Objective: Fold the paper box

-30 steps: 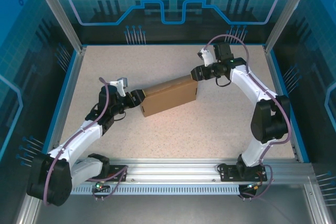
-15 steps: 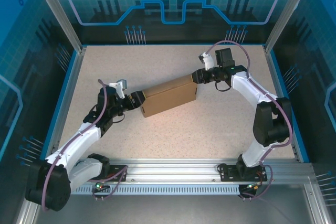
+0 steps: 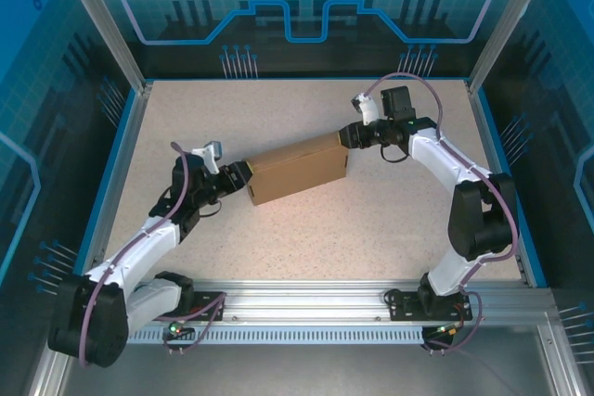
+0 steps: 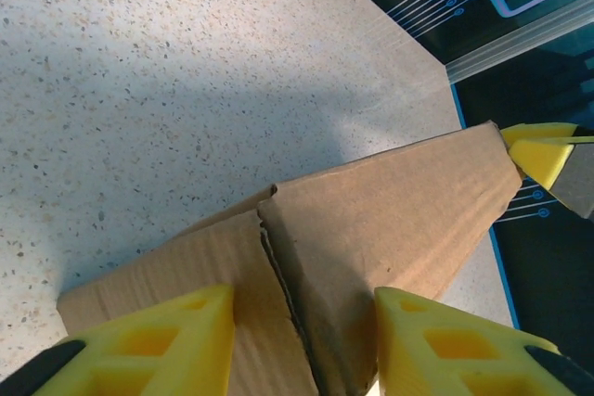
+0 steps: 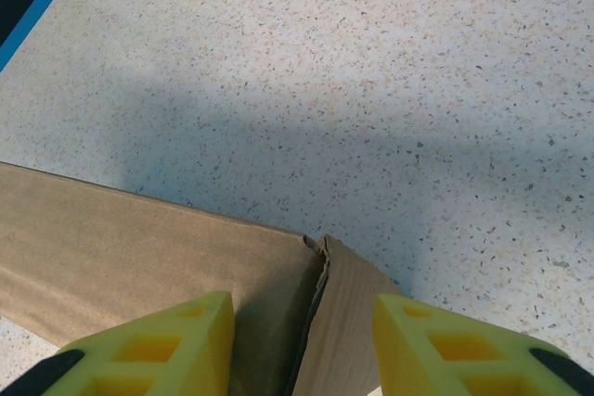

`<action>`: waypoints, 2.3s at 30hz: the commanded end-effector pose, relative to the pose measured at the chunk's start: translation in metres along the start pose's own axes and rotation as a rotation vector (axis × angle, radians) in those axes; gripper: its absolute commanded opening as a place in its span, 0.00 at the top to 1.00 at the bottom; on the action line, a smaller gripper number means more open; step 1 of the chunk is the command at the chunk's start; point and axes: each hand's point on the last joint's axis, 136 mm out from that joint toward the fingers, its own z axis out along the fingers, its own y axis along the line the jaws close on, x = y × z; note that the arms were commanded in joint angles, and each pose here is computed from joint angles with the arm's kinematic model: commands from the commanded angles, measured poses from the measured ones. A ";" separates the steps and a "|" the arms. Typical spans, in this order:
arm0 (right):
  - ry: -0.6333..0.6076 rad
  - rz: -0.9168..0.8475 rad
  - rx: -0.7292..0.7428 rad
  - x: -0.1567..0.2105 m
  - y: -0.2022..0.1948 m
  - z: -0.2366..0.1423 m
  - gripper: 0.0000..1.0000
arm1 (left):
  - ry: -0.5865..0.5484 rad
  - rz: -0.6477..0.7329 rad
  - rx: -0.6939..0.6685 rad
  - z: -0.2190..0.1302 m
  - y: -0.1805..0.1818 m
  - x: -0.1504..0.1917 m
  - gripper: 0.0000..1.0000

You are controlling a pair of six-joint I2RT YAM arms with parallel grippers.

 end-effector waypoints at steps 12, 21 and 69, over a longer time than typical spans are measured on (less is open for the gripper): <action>0.128 0.073 0.054 0.044 -0.017 0.007 0.59 | -0.046 -0.046 0.032 -0.016 -0.012 -0.019 0.32; 0.130 0.073 0.057 0.045 -0.018 0.007 0.60 | 0.011 -0.110 0.032 0.001 0.006 -0.005 0.44; 0.006 0.098 -0.129 0.007 0.029 -0.003 0.42 | 0.026 -0.061 0.041 -0.016 -0.014 0.005 0.44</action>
